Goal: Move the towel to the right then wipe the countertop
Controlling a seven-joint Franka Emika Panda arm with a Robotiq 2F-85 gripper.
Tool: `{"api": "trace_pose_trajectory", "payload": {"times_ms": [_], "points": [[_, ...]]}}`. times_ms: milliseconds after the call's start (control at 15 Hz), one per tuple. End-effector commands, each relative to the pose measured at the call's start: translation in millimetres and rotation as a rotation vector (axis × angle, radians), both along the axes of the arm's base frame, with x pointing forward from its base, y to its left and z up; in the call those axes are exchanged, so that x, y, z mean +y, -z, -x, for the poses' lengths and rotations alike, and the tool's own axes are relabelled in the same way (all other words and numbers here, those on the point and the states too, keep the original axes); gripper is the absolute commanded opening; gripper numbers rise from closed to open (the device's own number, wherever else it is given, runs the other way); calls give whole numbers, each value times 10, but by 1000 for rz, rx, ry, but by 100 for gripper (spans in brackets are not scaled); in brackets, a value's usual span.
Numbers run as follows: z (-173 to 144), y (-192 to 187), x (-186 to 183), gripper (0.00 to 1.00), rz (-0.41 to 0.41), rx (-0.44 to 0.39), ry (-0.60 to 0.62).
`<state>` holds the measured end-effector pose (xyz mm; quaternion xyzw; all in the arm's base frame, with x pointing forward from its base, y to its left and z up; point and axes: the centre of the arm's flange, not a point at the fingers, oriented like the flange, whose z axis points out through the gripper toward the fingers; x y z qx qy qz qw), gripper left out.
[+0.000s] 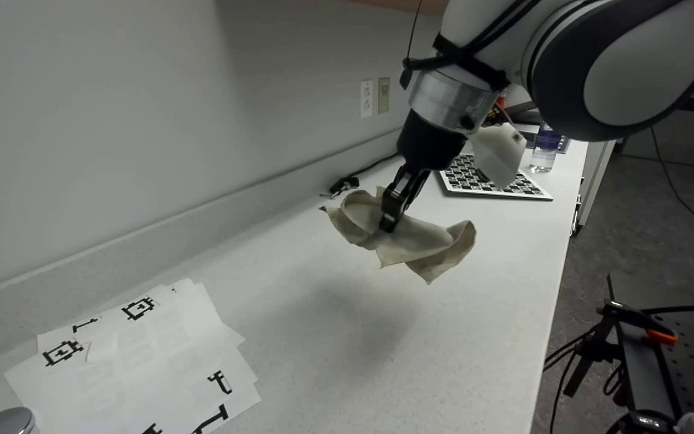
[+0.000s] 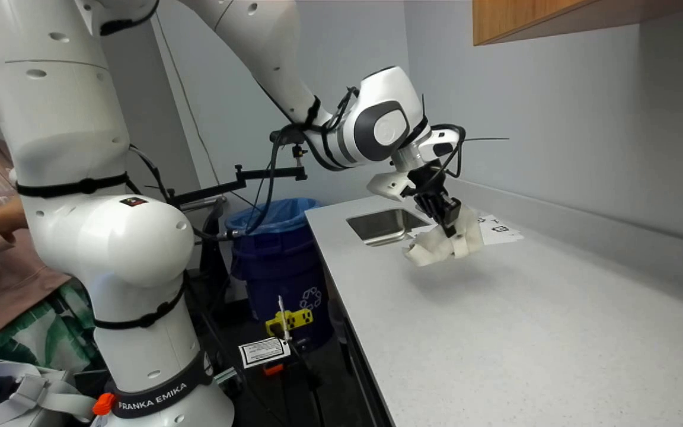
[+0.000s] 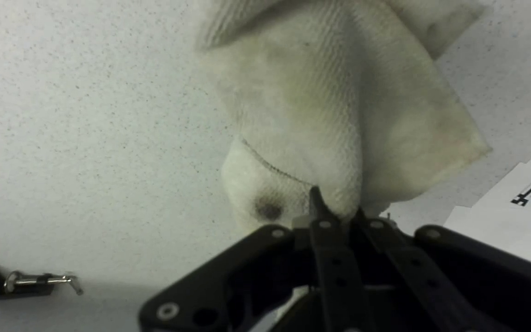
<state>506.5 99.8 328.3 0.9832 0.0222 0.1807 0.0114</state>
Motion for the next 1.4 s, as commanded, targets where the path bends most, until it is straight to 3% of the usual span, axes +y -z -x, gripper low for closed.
{"api": "trace_pose_trajectory", "payload": {"times_ms": [0,333,400,533,1000,1067,1333], "points": [[140,-271,-8,2,-40,39,-12],[187,-380,58,2,-75,95,-24],[195,-383,68,32,-75,107,-30],[204,-381,61,40,-77,123,-32],[240,-392,-32,93,-69,130,-27],[248,-398,-45,99,-67,127,-24],[295,-445,-80,100,-67,108,-15]]}}
